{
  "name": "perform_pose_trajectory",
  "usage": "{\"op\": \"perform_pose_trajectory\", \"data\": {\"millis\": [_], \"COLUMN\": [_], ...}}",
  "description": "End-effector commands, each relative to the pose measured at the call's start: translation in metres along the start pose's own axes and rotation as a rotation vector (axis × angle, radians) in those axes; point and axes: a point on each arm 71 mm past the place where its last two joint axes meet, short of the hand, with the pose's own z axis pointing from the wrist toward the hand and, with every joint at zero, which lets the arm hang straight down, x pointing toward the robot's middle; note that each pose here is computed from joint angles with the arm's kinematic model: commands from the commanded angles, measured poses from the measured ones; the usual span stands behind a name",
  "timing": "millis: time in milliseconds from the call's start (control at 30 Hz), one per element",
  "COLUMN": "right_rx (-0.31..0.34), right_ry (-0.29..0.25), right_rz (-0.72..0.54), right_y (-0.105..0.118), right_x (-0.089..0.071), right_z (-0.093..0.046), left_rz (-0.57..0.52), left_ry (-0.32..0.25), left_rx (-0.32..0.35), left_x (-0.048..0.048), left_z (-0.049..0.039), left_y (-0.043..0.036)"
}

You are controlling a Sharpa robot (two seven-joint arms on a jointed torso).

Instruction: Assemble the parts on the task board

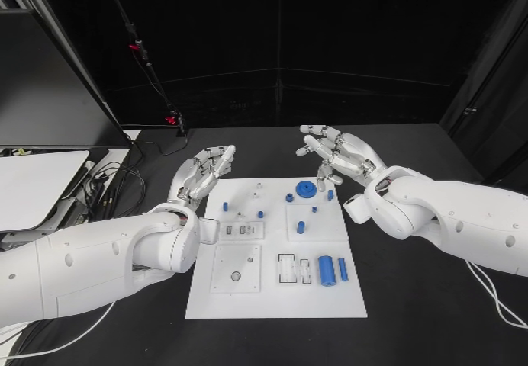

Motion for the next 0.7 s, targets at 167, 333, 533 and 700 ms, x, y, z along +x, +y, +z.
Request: {"op": "perform_pose_trajectory", "data": {"millis": [167, 333, 533, 700], "right_rx": [-0.035, -0.042, -0.009, 0.031], "right_ry": [0.072, 0.09, 0.094, 0.095], "right_rz": [-0.154, -0.383, -0.63, -0.72], "right_y": [0.006, 0.007, 0.005, 0.002], "right_x": [-0.006, -0.005, 0.0, 0.006], "right_z": [0.012, 0.019, 0.028, 0.036], "left_rz": [-0.018, -0.018, -0.011, -0.003], "left_ry": [0.022, 0.023, 0.016, 0.014], "left_rx": [0.359, 0.363, 0.368, 0.375], "left_x": [0.0046, 0.0046, 0.0014, -0.0032], "left_z": [-0.0029, -0.0014, 0.0002, 0.0004], "left_y": [-0.028, -0.0303, -0.0324, -0.034]}}
